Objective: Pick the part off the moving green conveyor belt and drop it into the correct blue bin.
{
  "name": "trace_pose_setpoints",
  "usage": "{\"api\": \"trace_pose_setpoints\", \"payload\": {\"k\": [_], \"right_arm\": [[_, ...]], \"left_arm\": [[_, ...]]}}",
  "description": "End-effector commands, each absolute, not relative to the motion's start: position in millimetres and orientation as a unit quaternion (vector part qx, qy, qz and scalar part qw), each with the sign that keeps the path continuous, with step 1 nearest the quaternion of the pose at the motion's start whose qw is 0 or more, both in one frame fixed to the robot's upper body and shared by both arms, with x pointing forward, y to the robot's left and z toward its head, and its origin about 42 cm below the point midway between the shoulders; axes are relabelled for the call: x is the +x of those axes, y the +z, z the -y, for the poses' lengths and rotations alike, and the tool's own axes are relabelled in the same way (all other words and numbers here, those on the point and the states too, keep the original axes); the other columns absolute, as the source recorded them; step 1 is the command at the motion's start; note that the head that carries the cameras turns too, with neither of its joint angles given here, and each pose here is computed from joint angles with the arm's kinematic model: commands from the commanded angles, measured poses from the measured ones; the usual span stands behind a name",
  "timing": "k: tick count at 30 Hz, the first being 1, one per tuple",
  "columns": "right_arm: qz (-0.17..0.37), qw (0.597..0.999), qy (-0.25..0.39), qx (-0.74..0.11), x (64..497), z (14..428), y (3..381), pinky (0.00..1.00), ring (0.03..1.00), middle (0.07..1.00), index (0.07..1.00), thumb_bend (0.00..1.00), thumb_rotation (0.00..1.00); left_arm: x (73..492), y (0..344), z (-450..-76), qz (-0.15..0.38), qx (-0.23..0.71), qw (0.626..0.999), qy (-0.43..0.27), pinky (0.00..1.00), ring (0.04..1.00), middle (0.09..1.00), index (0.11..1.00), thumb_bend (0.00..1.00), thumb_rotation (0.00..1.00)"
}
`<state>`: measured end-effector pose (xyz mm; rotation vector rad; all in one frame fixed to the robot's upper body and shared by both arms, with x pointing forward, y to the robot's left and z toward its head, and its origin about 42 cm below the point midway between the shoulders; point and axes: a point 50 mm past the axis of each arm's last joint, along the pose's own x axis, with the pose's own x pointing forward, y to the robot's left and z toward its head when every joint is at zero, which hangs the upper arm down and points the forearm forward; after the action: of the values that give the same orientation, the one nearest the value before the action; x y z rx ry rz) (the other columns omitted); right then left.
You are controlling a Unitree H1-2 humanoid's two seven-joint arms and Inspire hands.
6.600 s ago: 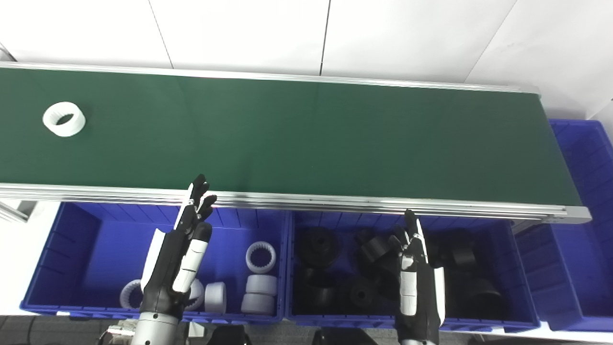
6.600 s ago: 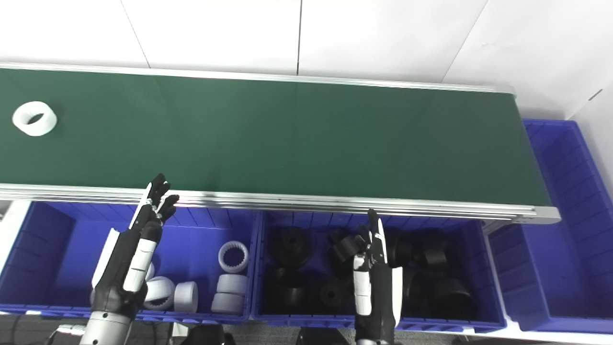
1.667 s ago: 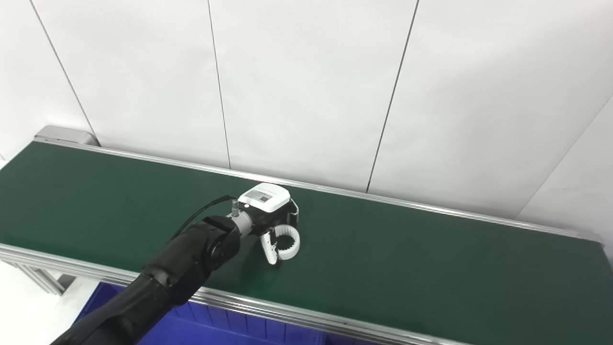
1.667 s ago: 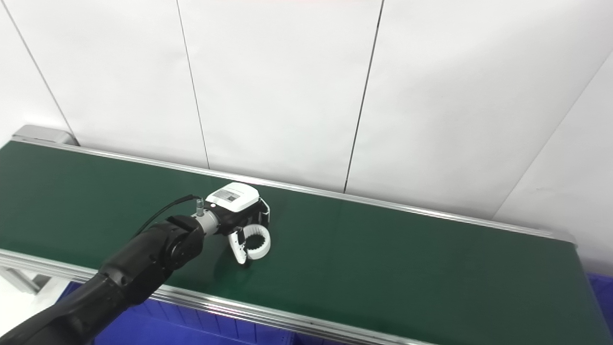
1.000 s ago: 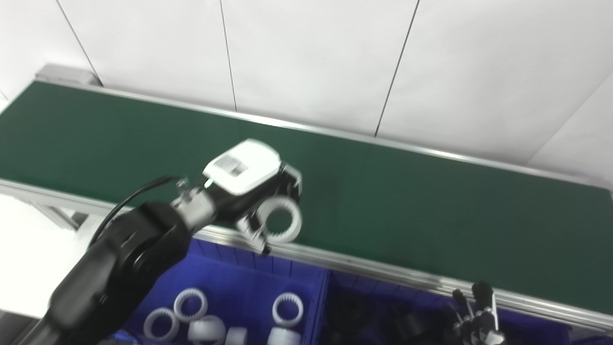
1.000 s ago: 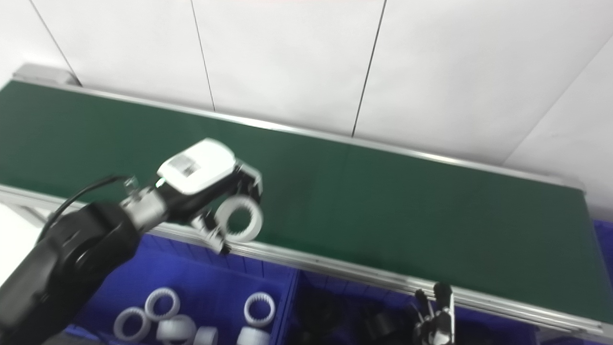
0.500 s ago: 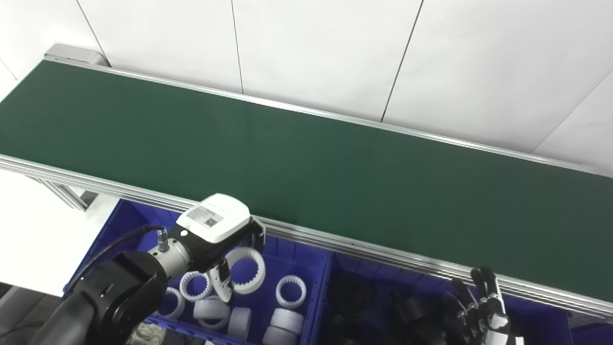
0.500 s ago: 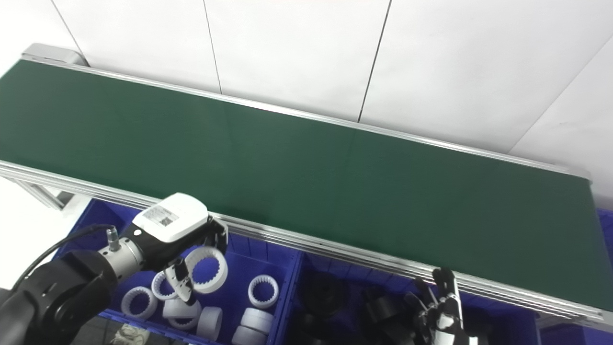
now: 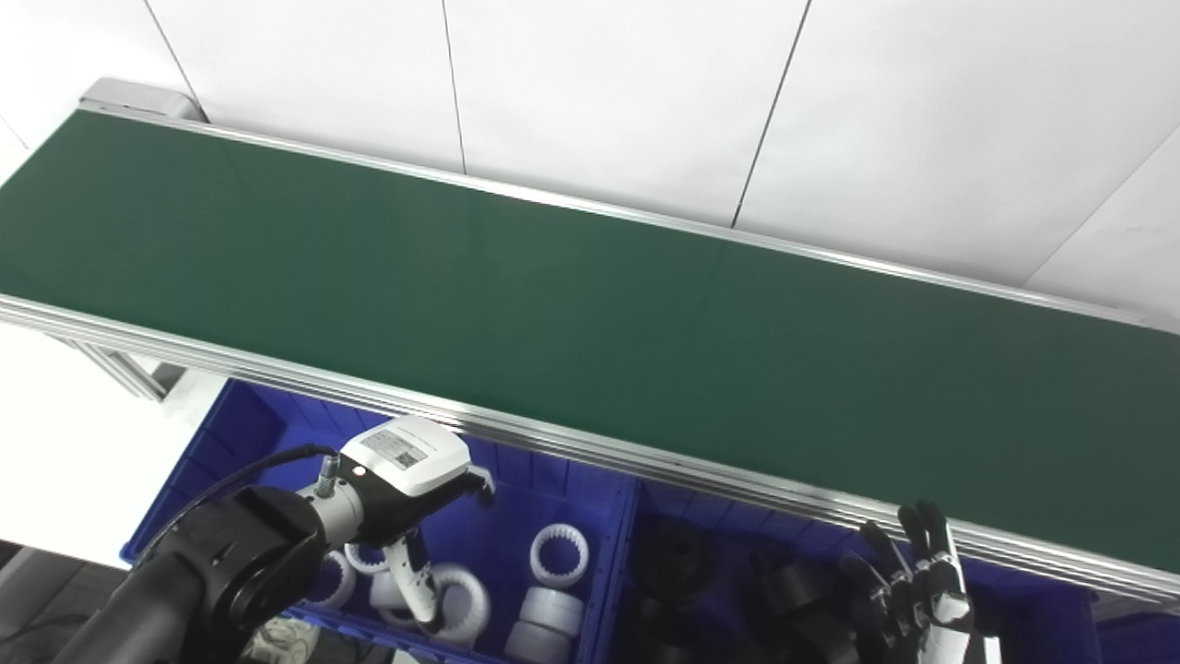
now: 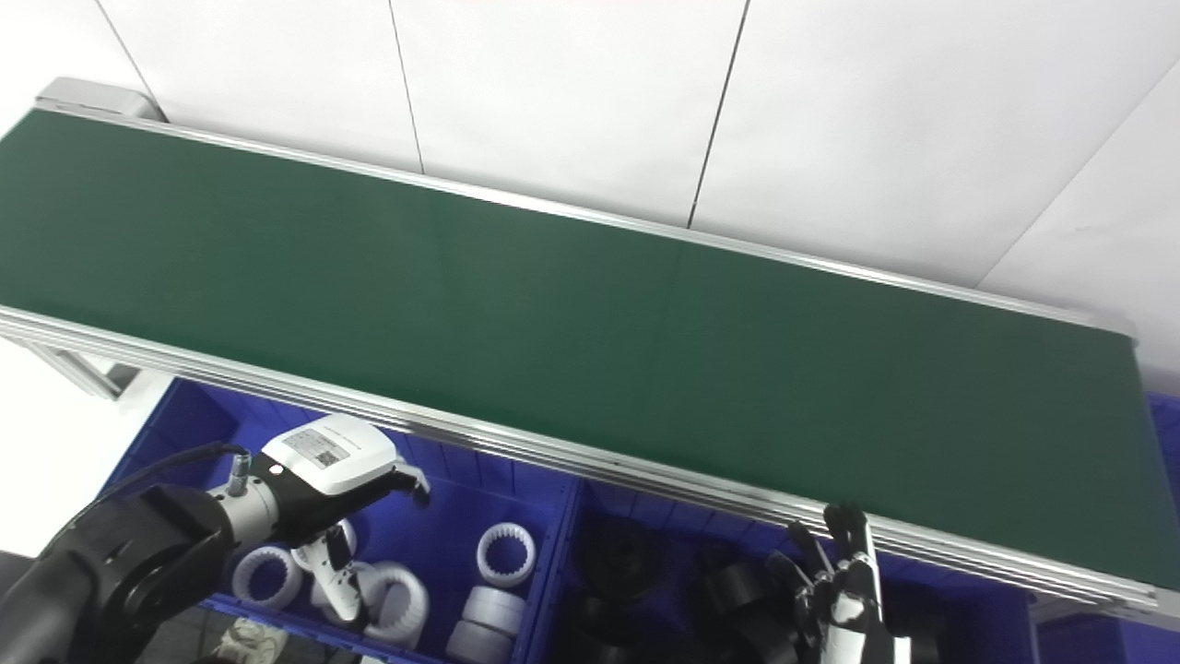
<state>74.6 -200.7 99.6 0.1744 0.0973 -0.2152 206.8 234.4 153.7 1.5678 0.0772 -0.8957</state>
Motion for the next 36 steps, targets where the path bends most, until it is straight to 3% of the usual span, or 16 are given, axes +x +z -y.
{"api": "trace_pose_setpoints", "payload": {"k": [1,6,8,10,11,12,13,15,18,20,27,36], "right_arm": [[-0.036,0.990,-0.104,0.091,74,200,109,0.76,0.885,0.966,0.972,0.79,0.93],[-0.036,0.989,-0.105,0.092,73,201,109,0.76,0.875,0.956,0.966,0.78,0.93],[-0.037,0.990,-0.106,0.090,73,200,109,0.76,0.871,0.952,0.963,0.78,0.94],[-0.037,0.990,-0.106,0.084,73,200,107,0.76,0.865,0.950,0.962,0.78,0.94],[-0.037,0.990,-0.106,0.081,73,200,106,0.76,0.862,0.950,0.960,0.78,0.94],[-0.038,0.990,-0.106,0.080,73,199,106,0.76,0.862,0.949,0.959,0.79,0.94],[-0.041,0.990,-0.106,0.078,73,197,105,0.76,0.861,0.949,0.959,0.79,0.94],[-0.046,0.990,-0.108,0.075,75,193,104,0.75,0.856,0.944,0.953,0.80,0.94],[-0.045,0.991,-0.106,0.073,77,183,103,0.73,0.848,0.942,0.951,0.81,0.94],[-0.040,0.991,-0.103,0.074,80,173,103,0.73,0.852,0.947,0.958,0.80,0.93],[-0.038,0.992,-0.101,0.066,91,140,98,0.78,0.876,0.970,0.964,0.80,0.95],[-0.042,0.992,-0.112,0.044,105,115,99,0.80,0.868,0.952,0.951,0.79,1.00]], "left_arm": [[208,164,-235,-0.014,0.691,0.619,-0.373,0.94,0.975,1.000,0.931,0.85,0.65],[203,174,-234,-0.006,0.681,0.633,-0.367,0.98,0.977,1.000,0.915,0.82,0.68],[197,187,-231,0.010,0.658,0.660,-0.361,0.99,0.971,0.981,0.905,0.81,0.69],[188,206,-222,0.048,0.613,0.710,-0.345,0.95,0.917,0.911,0.859,0.79,0.66],[182,215,-216,0.073,0.564,0.754,-0.329,0.88,0.841,0.832,0.804,0.76,0.56],[178,221,-212,0.088,0.527,0.783,-0.318,0.86,0.817,0.807,0.786,0.75,0.53],[172,226,-207,0.094,0.466,0.826,-0.303,0.84,0.802,0.791,0.775,0.75,0.51],[164,229,-199,0.090,0.338,0.894,-0.279,0.65,0.695,0.723,0.720,0.68,0.44],[155,222,-190,0.081,0.181,0.950,-0.241,0.55,0.655,0.698,0.697,0.62,0.40],[150,213,-188,0.067,0.125,0.965,-0.220,0.58,0.671,0.726,0.727,0.61,0.43],[154,175,-208,0.018,0.094,0.972,-0.213,0.71,0.780,0.857,0.868,0.63,0.63],[164,151,-228,-0.062,0.028,0.973,-0.219,0.82,0.918,0.959,0.988,0.65,0.64]]}}
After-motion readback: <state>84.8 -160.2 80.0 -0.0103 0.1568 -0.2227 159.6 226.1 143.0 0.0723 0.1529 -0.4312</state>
